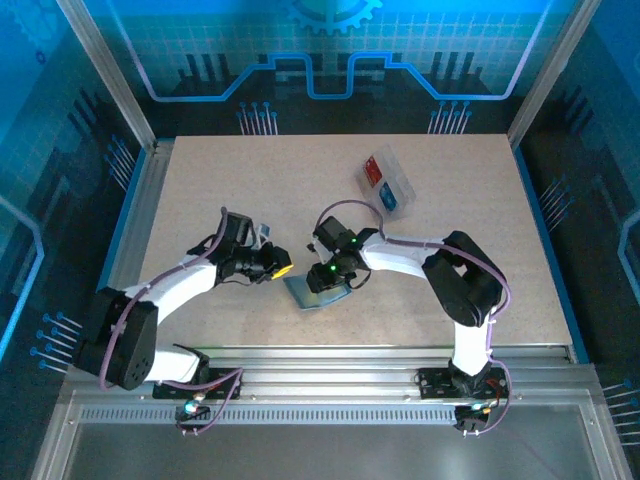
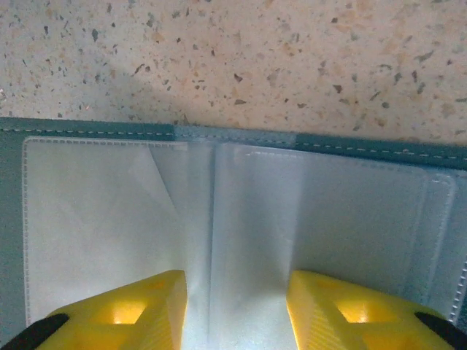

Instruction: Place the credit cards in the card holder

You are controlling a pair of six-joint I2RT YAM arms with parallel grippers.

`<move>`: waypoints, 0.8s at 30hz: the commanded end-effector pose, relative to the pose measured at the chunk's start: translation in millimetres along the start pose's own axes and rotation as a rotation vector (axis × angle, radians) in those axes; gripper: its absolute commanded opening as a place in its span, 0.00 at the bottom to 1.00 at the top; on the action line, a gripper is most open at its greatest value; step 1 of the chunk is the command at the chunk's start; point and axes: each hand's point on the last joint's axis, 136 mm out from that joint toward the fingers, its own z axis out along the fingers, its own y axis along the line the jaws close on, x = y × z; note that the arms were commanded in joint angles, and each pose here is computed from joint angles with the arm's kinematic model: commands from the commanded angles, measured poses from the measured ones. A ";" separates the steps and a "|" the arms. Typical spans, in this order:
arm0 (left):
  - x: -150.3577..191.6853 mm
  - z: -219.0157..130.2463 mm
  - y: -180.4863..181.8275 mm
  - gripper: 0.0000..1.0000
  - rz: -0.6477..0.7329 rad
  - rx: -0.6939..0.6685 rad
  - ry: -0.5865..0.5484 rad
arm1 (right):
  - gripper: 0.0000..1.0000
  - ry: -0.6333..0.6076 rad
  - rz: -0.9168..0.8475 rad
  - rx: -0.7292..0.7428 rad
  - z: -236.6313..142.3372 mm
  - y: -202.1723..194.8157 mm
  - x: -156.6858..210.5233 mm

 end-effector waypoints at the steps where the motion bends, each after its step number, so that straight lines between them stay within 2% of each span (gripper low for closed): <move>1: 9.5 -3.8 -1.0 0.22 0.023 -0.041 0.025 | 0.48 0.075 -0.005 0.083 14.9 -12.8 20.6; 6: 18.5 14.1 -4.0 0.22 0.027 -0.044 0.070 | 0.51 0.093 -0.014 0.116 22.9 -13.1 22.9; 11: 19.8 31.6 12.4 0.13 -0.016 -0.089 0.075 | 0.54 0.110 0.010 0.158 28.4 -23.0 26.8; 24: 33.9 62.0 44.6 0.11 -0.007 -0.199 0.134 | 0.53 0.037 0.184 0.189 22.6 -53.1 21.9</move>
